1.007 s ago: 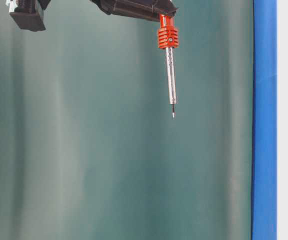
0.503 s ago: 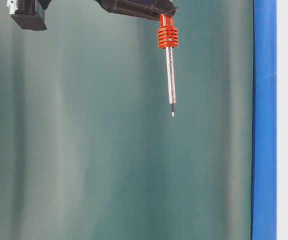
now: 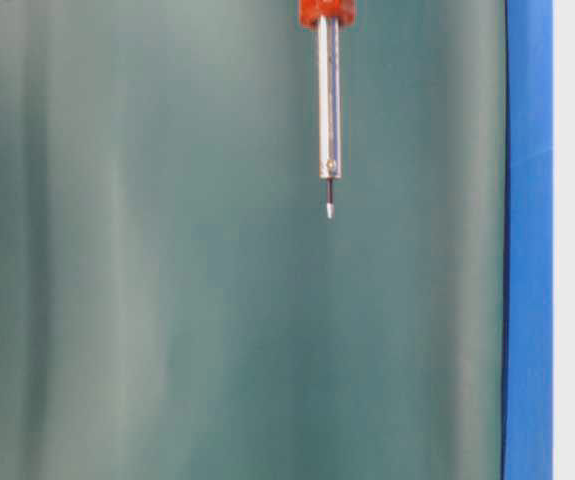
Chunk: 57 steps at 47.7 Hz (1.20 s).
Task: Touch the tip of the soldering iron to the mark.
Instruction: 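Lift the iron and carry it back down onto the blue cloth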
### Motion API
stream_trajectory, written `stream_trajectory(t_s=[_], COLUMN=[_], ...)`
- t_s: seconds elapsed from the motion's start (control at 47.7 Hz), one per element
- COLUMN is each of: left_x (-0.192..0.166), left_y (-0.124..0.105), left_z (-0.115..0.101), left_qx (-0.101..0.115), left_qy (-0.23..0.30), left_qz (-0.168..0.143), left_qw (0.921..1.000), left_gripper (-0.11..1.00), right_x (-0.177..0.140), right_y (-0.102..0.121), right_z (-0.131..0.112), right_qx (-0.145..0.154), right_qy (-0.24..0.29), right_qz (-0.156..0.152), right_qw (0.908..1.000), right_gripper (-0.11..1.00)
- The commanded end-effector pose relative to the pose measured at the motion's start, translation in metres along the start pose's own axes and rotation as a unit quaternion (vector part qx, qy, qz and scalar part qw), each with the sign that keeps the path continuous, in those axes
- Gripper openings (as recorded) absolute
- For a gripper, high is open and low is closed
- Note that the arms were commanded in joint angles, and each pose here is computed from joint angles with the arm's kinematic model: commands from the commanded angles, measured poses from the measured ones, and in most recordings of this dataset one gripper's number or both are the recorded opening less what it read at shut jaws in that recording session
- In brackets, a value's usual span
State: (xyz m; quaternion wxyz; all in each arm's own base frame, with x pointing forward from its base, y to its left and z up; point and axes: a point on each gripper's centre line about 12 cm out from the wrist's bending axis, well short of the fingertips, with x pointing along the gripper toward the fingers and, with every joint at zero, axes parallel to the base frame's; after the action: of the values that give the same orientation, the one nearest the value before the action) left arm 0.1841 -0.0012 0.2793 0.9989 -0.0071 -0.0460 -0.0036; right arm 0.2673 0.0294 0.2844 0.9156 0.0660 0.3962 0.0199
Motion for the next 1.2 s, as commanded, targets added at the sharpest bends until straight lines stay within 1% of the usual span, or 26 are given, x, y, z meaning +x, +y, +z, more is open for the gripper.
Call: stream_trajectory(t_s=[0.0, 0.105, 0.273, 0.398, 0.503, 0.566, 0.734, 0.902, 1.174], left_x=[0.002, 0.002, 0.002, 0.003, 0.002, 0.002, 0.002, 0.003, 0.002], left_y=[0.0, 0.0, 0.0, 0.0, 0.0, 0.0, 0.0, 0.0, 0.0], left_z=[0.009, 0.009, 0.009, 0.009, 0.01, 0.01, 0.01, 0.01, 0.011], left_qx=[-0.001, 0.0, 0.0, 0.0, 0.0, 0.0, 0.0, 0.0, 0.0], left_qy=[-0.014, -0.014, -0.014, -0.015, -0.017, -0.016, -0.016, -0.018, -0.02], left_qz=[-0.001, 0.0, -0.001, -0.001, 0.0, -0.001, 0.0, -0.001, -0.001], left_qw=[0.9999, 0.9999, 0.9999, 0.9999, 0.9999, 0.9999, 0.9999, 0.9998, 0.9998], left_gripper=[0.0, 0.0, 0.0, 0.0, 0.0, 0.0, 0.0, 0.0, 0.0], right_x=[-0.002, 0.003, 0.016, 0.024, 0.028, 0.031, 0.045, 0.071, 0.112], right_y=[0.02, 0.037, 0.062, 0.075, 0.076, 0.075, 0.077, 0.077, 0.073], right_z=[0.004, 0.0, -0.006, -0.01, -0.011, -0.01, 0.0, 0.02, 0.057], right_qx=[-0.012, -0.013, -0.016, -0.016, -0.011, -0.014, -0.015, -0.01, 0.008], right_qy=[-0.016, -0.009, 0.004, 0.009, 0.009, 0.008, 0.011, 0.018, 0.017], right_qz=[0.019, 0.026, 0.021, 0.015, 0.004, -0.001, -0.011, -0.03, -0.054], right_qw=[0.9996, 0.9996, 0.9996, 0.9997, 0.9999, 0.9999, 0.9998, 0.9994, 0.9984], right_gripper=[0.06, 0.06, 0.06, 0.06, 0.06, 0.06, 0.06, 0.06, 0.06])
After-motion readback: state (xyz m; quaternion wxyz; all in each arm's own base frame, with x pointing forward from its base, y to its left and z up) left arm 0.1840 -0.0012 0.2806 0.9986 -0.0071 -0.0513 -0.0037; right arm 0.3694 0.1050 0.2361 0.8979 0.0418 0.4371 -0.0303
